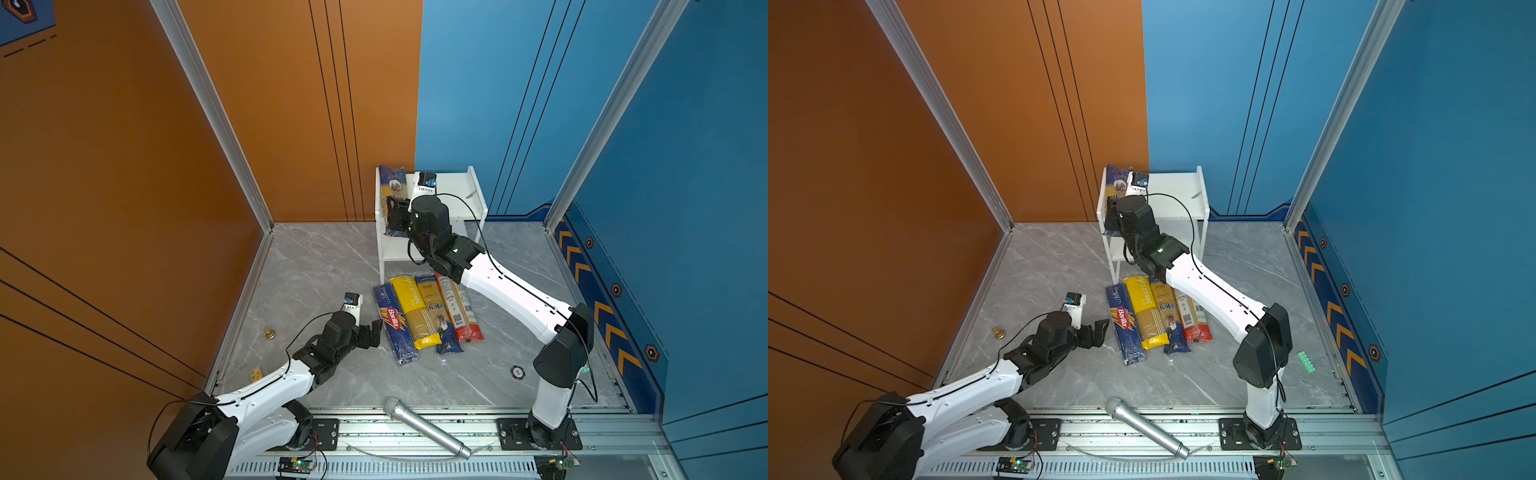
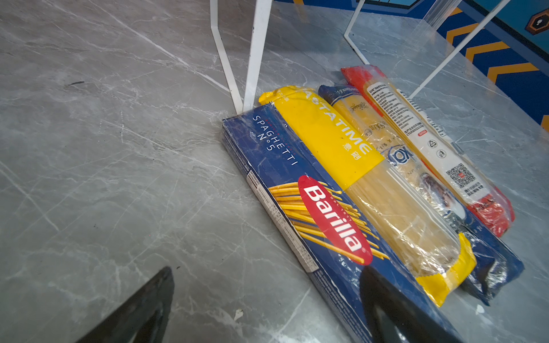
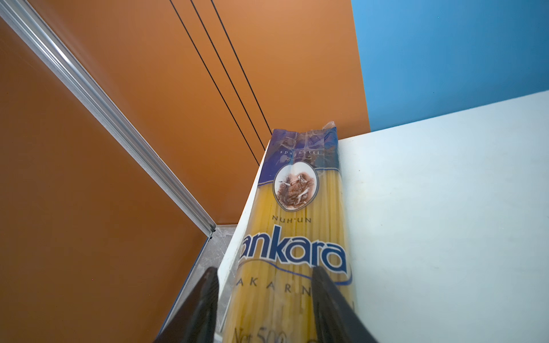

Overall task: Arrange pasta packages on shelves
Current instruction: Place the pasta bag on the shelf.

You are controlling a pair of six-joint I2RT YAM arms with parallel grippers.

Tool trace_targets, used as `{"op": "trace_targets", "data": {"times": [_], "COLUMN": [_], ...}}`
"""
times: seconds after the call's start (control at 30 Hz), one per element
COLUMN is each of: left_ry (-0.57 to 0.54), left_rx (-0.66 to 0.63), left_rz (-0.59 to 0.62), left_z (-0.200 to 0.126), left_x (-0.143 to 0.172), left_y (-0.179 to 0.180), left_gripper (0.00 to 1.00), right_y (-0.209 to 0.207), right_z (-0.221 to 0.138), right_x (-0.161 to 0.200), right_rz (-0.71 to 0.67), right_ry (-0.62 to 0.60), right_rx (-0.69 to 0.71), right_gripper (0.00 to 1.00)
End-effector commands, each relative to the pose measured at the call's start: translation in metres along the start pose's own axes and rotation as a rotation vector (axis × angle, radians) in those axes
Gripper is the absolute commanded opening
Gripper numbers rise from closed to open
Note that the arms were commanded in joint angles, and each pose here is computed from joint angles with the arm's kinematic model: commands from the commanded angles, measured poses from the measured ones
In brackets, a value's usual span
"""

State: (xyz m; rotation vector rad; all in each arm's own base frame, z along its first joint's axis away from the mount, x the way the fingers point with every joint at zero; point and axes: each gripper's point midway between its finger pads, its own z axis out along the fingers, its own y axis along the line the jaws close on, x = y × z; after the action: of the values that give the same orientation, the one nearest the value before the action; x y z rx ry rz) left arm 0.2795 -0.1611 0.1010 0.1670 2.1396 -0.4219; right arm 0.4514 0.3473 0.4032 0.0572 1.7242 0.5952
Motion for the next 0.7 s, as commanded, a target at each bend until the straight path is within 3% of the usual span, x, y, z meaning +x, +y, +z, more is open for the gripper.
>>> {"op": "trace_targets", "data": {"times": [0.0, 0.47, 0.67], "left_ry": [-0.013, -0.012, -0.006], "left_rx": [0.026, 0.035, 0.036], "left_rz": [0.011, 0.007, 0.007], "left_z": [-0.002, 0.000, 0.002], "left_x": [-0.005, -0.009, -0.010], "left_y": [-0.007, -0.010, -0.012], "left_gripper": [0.98, 0.98, 0.98], "right_y": [0.004, -0.014, -0.037], "right_z": [-0.002, -0.064, -0.112], "right_x": [-0.015, -0.059, -0.044], "right_rz": [-0.032, -0.190, -0.245], "right_ry": [-0.019, 0.034, 0.125], "right_rx": [-0.035, -0.118, -0.131], "right_gripper": [0.53, 0.62, 0.65]}}
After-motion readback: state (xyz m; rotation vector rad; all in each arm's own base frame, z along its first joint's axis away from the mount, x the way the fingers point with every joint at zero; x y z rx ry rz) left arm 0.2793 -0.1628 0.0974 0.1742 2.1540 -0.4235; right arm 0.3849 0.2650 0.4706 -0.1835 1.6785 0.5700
